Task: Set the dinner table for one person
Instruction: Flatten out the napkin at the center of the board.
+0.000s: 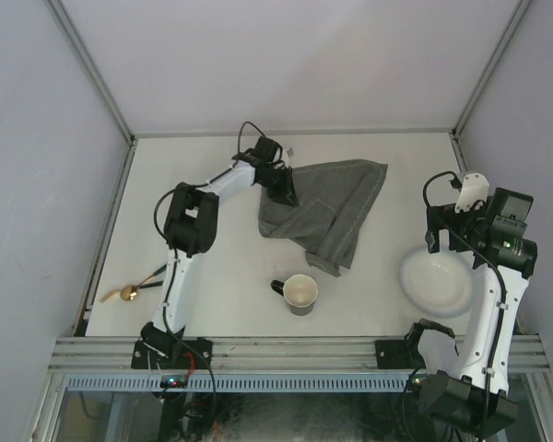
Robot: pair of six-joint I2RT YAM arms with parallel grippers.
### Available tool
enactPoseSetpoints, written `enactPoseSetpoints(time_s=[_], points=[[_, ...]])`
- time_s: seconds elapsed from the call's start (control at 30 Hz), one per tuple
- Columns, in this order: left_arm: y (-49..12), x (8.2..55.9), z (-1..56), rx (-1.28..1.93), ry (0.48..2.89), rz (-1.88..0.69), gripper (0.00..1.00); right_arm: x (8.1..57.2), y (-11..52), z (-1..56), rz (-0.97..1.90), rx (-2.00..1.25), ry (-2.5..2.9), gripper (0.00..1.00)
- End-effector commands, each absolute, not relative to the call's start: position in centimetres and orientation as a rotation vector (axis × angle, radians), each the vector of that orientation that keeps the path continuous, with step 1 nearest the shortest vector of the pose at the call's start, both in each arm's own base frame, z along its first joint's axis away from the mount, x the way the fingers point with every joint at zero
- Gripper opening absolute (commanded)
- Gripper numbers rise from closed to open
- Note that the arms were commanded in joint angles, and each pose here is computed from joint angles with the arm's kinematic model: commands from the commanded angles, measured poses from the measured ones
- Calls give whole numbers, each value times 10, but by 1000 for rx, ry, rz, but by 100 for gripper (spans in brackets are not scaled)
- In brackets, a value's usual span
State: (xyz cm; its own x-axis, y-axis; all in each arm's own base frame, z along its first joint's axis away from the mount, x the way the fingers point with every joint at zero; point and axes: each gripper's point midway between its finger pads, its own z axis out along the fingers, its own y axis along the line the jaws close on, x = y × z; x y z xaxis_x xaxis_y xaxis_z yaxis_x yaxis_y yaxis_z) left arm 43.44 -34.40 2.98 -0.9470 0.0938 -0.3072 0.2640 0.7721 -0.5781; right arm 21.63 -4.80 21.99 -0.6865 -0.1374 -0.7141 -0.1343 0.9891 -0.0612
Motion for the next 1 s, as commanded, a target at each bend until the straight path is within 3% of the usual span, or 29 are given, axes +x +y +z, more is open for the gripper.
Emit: enactPoseSetpoints(time_s=[0.0,0.03,0.1,0.2,0.37,0.5,0.63,0.83,0.97], points=[[-318,446,76,271,2628,-969,34,229,-48,238,-29,-183,2276,100],[-321,443,81,279,2626,-1003,51,229,-48,237,-27,-183,2277,100],[-332,438,99,325,2591,-1053,73,230,-48,236,-27,-185,2278,100],[-362,422,129,482,2492,-1048,82,231,-48,234,-24,-184,2281,100],[-395,415,161,660,2297,-918,82,229,-47,230,-25,-182,2286,100],[-410,428,137,690,2326,-823,78,228,-46,230,-17,-178,2283,100],[-391,458,105,616,2393,-555,74,226,-46,228,-27,-178,2287,100],[-347,490,123,577,2295,-216,72,226,-49,222,-39,-180,2299,100],[-331,502,117,509,2333,-212,72,231,-47,221,-13,-176,2294,100]])
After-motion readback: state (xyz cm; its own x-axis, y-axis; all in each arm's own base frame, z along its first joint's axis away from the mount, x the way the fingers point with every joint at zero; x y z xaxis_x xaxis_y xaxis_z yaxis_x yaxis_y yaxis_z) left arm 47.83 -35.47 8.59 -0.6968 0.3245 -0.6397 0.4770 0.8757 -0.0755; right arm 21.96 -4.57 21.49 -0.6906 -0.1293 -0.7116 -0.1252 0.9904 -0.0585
